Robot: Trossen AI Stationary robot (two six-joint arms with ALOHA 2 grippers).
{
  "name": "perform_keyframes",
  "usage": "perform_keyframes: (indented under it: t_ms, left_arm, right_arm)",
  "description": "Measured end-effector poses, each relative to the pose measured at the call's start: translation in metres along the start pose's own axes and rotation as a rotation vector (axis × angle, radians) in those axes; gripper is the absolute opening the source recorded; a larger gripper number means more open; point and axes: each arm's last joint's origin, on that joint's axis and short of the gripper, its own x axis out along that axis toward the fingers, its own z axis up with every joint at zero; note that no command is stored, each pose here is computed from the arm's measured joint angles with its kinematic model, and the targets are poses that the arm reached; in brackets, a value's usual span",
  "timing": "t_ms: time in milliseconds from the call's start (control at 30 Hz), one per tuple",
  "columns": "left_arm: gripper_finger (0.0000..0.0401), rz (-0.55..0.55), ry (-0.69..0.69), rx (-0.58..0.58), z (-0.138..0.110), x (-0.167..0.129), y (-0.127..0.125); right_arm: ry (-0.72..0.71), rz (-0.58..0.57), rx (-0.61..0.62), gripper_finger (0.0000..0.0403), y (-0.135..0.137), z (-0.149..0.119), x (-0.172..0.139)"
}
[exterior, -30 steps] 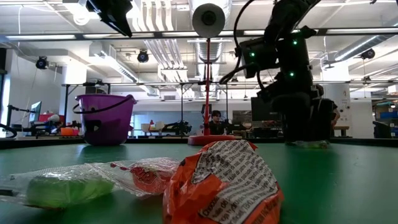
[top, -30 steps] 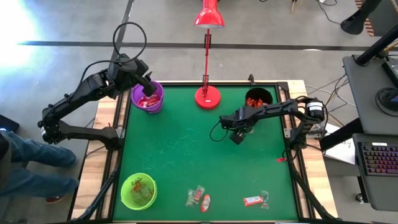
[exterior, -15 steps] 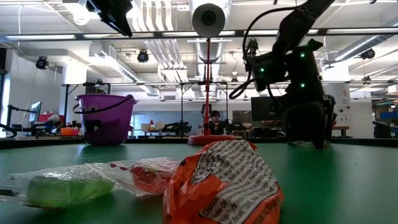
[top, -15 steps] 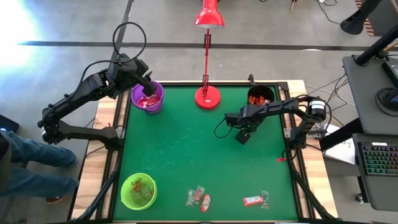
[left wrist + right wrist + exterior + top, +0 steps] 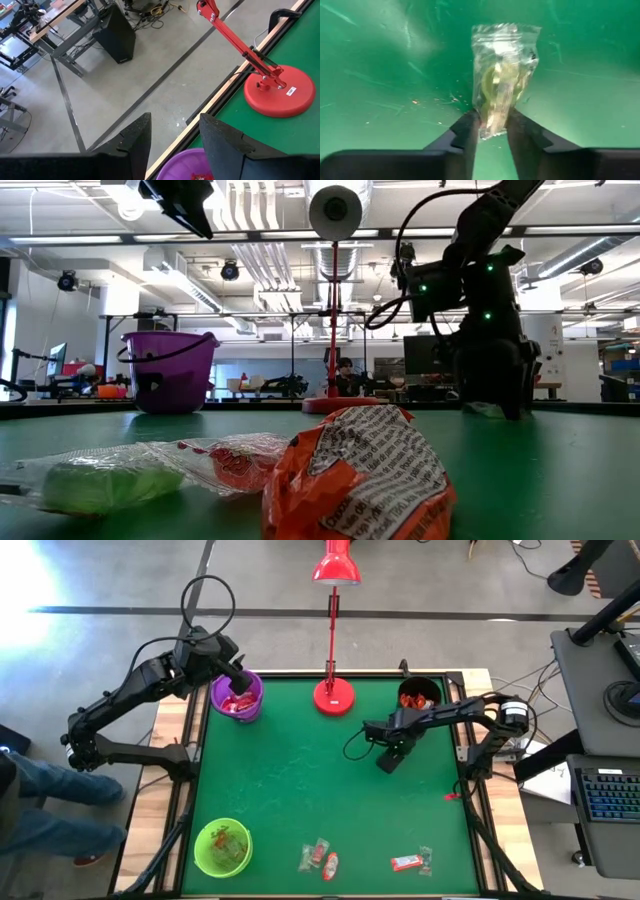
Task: Sort candy
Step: Put the green gummy into the light green bucket
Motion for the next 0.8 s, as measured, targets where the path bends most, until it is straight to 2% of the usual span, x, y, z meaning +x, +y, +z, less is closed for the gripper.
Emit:
perform_keyframes:
  t_ms: [200,400,667,800]
  left_arm:
    - [0.0150,0.000,0.000,0.000,0.000,0.000,0.000]
    - [0.0150,0.000,0.000,0.000,0.000,0.000,0.000]
    - [0.0150,-0.005,0.001,-0.002,0.000,0.000,0.000]
    - [0.0150,-0.121,-0.014,0.015,0.000,0.000,-0.004]
  right_arm:
    - [0.021,0.023,0.049,0.0020,0.001,-0.001,0.000]
    - [0.030,0.019,0.051,0.0009,0.006,0.002,-0.019]
    - [-0.158,0.133,0.010,0.0008,0.024,0.011,-0.082]
    - [-0.287,0.207,-0.012,0.0008,0.033,0.013,-0.121]
